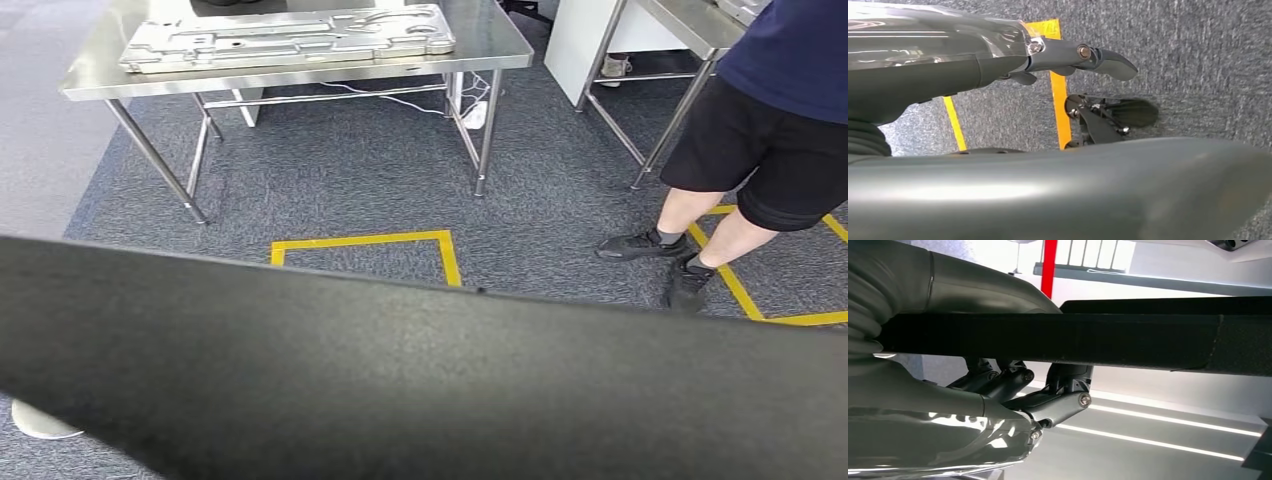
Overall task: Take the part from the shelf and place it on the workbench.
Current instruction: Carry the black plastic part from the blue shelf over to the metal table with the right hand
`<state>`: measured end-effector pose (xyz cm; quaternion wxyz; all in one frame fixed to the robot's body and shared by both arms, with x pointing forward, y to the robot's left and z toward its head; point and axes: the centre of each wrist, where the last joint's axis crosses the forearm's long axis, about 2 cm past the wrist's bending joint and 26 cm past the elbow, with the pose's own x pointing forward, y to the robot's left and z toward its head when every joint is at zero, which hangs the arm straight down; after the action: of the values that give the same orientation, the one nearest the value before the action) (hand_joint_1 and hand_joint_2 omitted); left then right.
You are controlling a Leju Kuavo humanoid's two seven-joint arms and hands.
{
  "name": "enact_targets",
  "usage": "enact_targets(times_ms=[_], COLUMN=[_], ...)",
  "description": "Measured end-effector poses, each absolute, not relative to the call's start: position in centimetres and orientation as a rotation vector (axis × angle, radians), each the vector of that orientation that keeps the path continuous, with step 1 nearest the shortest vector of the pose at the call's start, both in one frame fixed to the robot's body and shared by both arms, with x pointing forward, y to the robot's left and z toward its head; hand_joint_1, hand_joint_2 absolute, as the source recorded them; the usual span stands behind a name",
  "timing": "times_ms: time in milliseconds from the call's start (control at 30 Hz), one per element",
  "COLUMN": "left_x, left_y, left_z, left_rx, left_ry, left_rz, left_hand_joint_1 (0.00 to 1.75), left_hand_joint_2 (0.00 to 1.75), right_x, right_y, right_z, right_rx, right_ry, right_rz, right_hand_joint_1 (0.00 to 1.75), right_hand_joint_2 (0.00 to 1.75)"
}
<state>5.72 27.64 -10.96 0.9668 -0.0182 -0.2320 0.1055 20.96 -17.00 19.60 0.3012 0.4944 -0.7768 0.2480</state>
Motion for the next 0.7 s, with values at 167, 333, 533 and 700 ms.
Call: enact_targets(times_ms=[167, 333, 533, 700], left_x=[5.74, 5.73, 5.84, 5.63], left_y=[27.66, 27.67, 27.71, 27.71], left_z=[-10.95, -10.96, -10.94, -10.97], left_rx=[-0.037, -0.037, -0.036, -0.036], left_ry=[-0.469, -0.469, -0.472, -0.467], left_rz=[0.211, 0.210, 0.209, 0.209], left_hand_joint_1=[0.00, 0.00, 0.00, 0.00], left_hand_joint_2=[1.75, 1.75, 1.75, 1.75], right_x=[20.93, 20.88, 20.76, 20.66], right_y=[-17.00, -16.99, -17.03, -17.05], right_z=[19.57, 19.54, 19.63, 19.49], right_rx=[1.311, 1.310, 1.313, 1.313], right_ry=[-2.060, -2.060, -2.066, -2.061], right_rz=[0.656, 0.654, 0.650, 0.647], right_hand_joint_1=[1.75, 1.75, 1.75, 1.75], right_hand_joint_2=[1.75, 1.75, 1.75, 1.75])
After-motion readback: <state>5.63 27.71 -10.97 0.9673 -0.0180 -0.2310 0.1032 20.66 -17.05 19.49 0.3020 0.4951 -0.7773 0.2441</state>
